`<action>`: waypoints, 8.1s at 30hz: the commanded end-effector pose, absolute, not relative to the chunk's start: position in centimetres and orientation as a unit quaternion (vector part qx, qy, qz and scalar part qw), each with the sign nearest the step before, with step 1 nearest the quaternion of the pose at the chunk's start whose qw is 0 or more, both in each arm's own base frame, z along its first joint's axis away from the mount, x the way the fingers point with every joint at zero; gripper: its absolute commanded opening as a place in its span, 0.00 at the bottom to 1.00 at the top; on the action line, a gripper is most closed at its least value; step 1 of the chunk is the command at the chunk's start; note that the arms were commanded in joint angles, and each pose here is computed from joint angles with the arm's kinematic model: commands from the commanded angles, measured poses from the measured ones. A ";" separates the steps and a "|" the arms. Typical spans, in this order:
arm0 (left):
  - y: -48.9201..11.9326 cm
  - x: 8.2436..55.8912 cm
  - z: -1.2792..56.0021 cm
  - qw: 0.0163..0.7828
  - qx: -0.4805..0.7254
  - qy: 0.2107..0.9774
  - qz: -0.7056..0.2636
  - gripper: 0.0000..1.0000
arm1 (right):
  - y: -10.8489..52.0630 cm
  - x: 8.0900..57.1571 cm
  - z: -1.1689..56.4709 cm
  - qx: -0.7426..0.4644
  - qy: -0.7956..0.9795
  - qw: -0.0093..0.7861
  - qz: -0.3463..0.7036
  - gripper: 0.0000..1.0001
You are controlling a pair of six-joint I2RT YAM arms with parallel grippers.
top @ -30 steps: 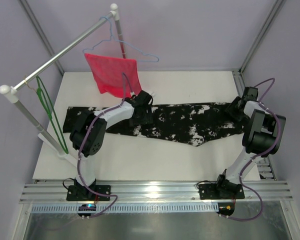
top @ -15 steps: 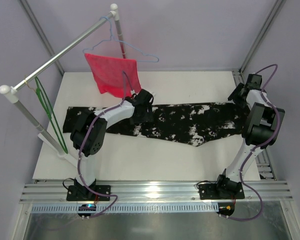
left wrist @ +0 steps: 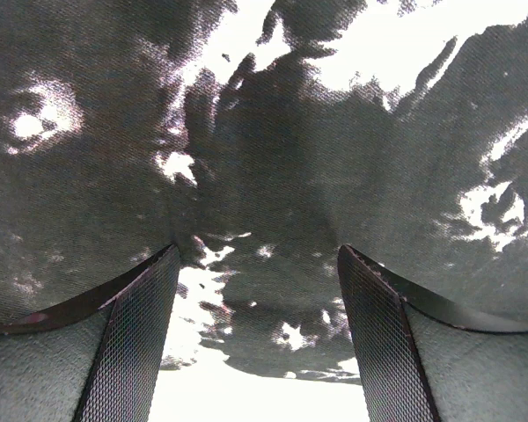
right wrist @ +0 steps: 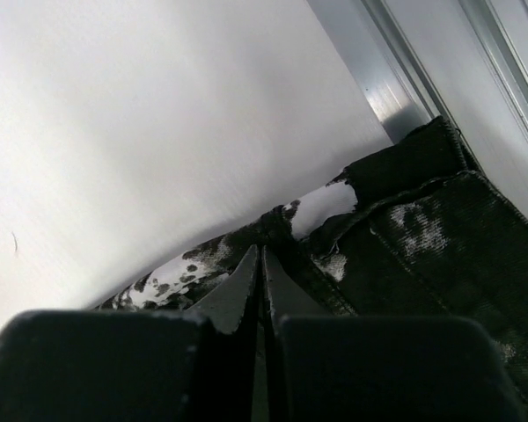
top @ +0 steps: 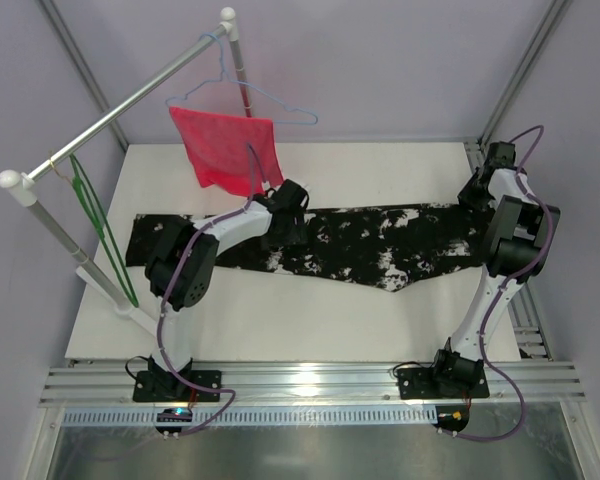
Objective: Place the trousers on the hanger
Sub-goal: Fold the trousers
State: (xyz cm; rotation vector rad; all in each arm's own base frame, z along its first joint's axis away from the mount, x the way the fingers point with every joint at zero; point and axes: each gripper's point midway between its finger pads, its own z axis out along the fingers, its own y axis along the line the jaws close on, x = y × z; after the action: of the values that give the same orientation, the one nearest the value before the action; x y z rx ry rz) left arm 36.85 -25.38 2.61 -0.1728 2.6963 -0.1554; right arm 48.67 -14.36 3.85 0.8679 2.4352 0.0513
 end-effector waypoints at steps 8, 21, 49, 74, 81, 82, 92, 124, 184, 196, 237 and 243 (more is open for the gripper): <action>-24.7 37.0 -0.3 0.201 -0.082 0.976 -0.023 0.73 | -15.6 47.2 7.9 0.380 0.896 0.225 -0.040 0.39; -24.8 36.9 0.1 0.205 -0.084 0.975 -0.029 0.73 | -15.3 46.3 4.9 0.458 0.875 0.142 -0.060 0.40; -24.0 36.2 -1.9 0.185 -0.089 0.979 -0.005 0.73 | -15.3 49.1 10.4 0.445 0.855 0.266 -0.023 0.04; -23.4 35.7 -2.4 0.170 -0.092 0.981 -0.007 0.75 | -13.4 54.0 9.1 0.358 0.871 0.324 0.095 0.56; -24.6 36.9 0.1 0.188 -0.078 0.979 -0.027 0.75 | -15.3 45.5 14.2 0.389 0.859 0.332 0.002 0.70; -24.4 36.8 0.2 0.188 -0.076 0.979 -0.023 0.75 | -16.0 44.4 14.5 0.400 0.852 0.336 -0.007 0.71; -24.4 36.3 0.4 0.173 -0.054 0.983 -0.023 0.76 | -19.1 39.4 9.2 0.483 0.793 0.362 0.077 0.72; -20.6 36.1 0.8 0.170 -0.078 0.981 0.059 0.76 | -20.0 30.8 8.2 0.532 0.804 0.265 0.028 0.04; -15.0 35.7 6.0 0.247 -0.228 0.941 -0.036 0.80 | 11.0 36.5 1.7 0.198 0.933 0.206 0.217 0.62; -5.9 35.8 4.0 0.247 -0.390 0.886 0.050 0.78 | 11.3 34.4 1.2 0.184 0.934 0.200 0.232 0.60; 4.0 36.5 3.1 0.244 -0.580 0.768 0.120 0.67 | 9.5 34.1 3.0 0.154 0.928 0.218 0.260 0.61; 4.9 36.4 2.7 0.248 -0.582 0.762 0.139 0.62 | 9.5 34.1 3.1 0.153 0.928 0.218 0.261 0.61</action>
State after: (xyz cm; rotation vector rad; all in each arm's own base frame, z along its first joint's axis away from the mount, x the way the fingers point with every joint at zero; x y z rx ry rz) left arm 36.19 3.57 2.23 -1.5716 2.1315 0.3126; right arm 34.62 9.88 3.32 0.4423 2.5573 0.7441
